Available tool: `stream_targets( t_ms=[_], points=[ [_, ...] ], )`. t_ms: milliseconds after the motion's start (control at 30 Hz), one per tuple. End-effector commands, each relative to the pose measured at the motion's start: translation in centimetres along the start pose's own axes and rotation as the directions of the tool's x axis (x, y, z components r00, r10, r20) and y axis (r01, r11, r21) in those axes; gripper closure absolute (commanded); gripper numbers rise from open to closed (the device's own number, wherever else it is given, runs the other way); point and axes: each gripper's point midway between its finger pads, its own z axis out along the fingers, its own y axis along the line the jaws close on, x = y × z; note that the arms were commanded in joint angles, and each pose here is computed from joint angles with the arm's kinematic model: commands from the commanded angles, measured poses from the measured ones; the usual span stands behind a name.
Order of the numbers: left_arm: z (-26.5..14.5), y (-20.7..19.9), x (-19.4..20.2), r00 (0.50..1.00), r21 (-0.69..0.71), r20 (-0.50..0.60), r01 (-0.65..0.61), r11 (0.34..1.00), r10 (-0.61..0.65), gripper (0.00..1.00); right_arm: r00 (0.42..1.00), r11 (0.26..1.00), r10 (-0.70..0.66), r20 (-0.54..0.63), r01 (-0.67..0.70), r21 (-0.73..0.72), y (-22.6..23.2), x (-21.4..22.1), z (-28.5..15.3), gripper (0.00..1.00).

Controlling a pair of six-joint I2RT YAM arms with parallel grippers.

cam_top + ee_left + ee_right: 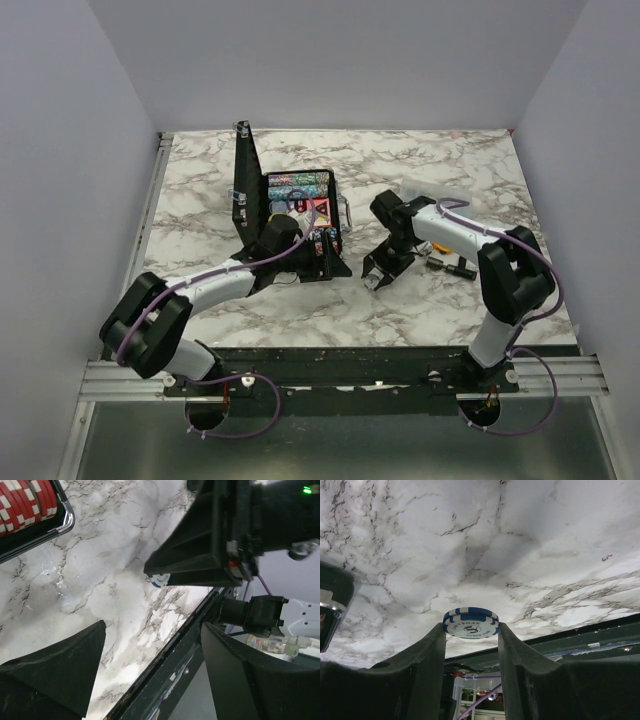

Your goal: Pack up texas hold em set

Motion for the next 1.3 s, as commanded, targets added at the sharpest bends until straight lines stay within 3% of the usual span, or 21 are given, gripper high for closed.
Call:
stream_targets(
  t_ms=[0, 367, 633, 1267],
  points=[
    [1.9, -1.3, -1.0, 0.996, 0.124, 0.05, 0.067, 0.99, -0.074, 0.26, 1.0, 0.993, 0.018, -0.01, -0.019, -0.117, 2.3, 0.5, -2.9, 0.99],
    [4.1, -2.0, -1.4, 0.994, 0.157, 0.067, 0.08, 0.984, -0.091, 0.3, 0.999, 0.968, 0.01, -0.038, -0.019, -0.249, 4.5, 1.0, -5.1, 0.99],
    [5.1, -1.6, -1.3, 0.99, 0.156, 0.061, 0.12, 0.981, -0.131, 0.43, 0.999, 0.948, 0.014, -0.033, -0.024, -0.318, 5.2, 1.0, -6.4, 0.99],
    [5.3, -2.8, -3.2, 0.986, 0.19, 0.129, 0.083, 0.978, -0.109, 0.6, 0.999, 0.938, 0.0, -0.038, -0.013, -0.347, 5.3, 1.3, -6.9, 0.99]
  ],
)
